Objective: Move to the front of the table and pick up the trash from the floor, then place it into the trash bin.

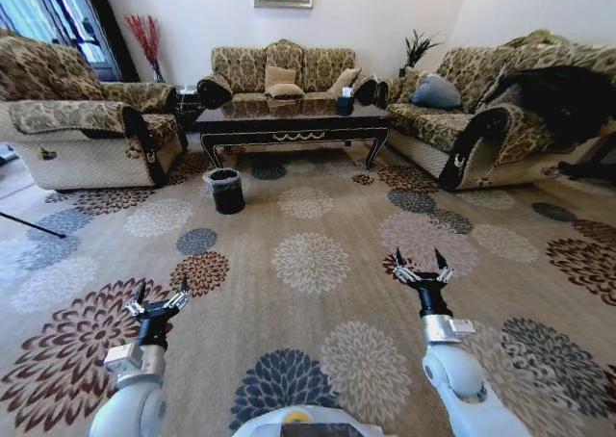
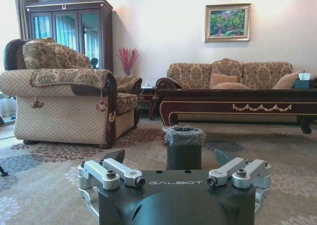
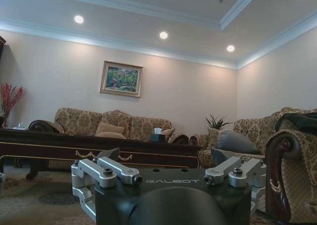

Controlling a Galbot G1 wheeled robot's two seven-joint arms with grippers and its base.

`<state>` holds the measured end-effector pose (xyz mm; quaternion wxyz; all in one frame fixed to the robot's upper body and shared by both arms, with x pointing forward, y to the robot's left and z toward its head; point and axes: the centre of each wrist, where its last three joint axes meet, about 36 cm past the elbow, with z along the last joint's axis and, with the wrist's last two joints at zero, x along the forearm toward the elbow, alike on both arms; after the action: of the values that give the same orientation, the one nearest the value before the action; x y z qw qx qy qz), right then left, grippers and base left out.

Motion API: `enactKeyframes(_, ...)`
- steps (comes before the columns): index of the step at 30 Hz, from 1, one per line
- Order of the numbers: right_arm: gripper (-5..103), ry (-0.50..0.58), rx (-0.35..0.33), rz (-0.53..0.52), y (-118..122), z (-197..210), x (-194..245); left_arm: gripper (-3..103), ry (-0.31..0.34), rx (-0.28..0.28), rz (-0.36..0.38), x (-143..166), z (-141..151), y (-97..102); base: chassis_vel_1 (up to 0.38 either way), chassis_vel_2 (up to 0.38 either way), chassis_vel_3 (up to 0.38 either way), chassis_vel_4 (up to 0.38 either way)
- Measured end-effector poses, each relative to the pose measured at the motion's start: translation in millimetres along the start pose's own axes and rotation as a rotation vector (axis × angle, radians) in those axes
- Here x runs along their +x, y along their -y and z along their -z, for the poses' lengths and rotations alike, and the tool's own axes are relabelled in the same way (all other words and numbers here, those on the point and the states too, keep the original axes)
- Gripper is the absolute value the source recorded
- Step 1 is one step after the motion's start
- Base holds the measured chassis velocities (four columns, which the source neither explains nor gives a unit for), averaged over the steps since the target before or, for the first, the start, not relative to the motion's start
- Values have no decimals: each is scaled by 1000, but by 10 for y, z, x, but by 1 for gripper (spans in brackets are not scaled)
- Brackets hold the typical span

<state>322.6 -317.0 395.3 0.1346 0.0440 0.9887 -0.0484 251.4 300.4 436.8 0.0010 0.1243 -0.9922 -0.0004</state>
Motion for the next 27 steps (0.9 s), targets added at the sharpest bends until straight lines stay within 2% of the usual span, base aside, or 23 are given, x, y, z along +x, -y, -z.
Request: enactKeyframes(27, 100, 0, 0, 0, 0, 0, 0, 100, 0, 0, 0, 0, 0, 0, 0, 0, 0, 0)
